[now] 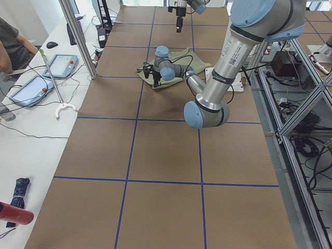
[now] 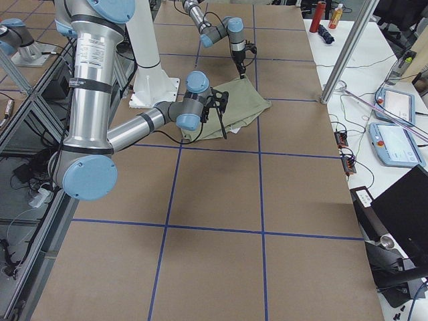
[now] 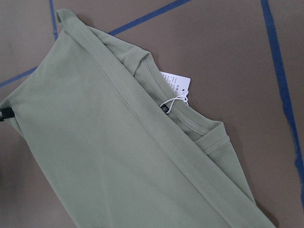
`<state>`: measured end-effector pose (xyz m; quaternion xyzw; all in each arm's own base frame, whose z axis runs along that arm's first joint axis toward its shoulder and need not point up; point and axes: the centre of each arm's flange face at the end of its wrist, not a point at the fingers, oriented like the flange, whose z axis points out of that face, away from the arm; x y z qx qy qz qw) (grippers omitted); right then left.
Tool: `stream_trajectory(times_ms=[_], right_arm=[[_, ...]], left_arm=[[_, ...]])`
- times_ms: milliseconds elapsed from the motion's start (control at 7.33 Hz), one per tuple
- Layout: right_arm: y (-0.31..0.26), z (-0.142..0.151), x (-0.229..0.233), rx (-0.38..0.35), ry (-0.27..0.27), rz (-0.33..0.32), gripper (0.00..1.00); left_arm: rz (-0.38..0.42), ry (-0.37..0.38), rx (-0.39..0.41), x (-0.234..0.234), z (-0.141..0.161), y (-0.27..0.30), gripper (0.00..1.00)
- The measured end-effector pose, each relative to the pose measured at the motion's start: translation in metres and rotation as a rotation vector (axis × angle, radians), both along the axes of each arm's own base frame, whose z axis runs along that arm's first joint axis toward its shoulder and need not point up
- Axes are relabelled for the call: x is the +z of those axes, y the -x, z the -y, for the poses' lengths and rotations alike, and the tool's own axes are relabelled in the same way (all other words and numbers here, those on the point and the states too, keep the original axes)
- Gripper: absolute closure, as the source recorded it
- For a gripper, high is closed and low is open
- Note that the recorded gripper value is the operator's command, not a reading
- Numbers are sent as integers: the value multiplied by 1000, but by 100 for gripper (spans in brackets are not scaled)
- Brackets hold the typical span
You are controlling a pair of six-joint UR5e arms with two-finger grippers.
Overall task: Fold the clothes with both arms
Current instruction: 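Drag the shirt with the left gripper back to the table centre, squaring it, then release the shirt with the left gripper while the right gripper approaches its side edge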
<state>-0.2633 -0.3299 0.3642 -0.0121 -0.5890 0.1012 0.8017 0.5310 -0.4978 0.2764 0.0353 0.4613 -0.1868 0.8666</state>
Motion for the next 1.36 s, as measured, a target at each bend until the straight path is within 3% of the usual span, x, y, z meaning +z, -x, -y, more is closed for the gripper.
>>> stream_trajectory(times_ms=[682,1227,1364], right_arm=[[0,0,2,1,3,-4,0],[-1,0,6,1,10,-11,0],[0,0,7,2,12,-14,0]], left_arm=[[38,-132,-50,-1,123,18,100],[5,-250,-148,-9,183,-5,100],[-1,-276,-173,-14,191,-9,22]])
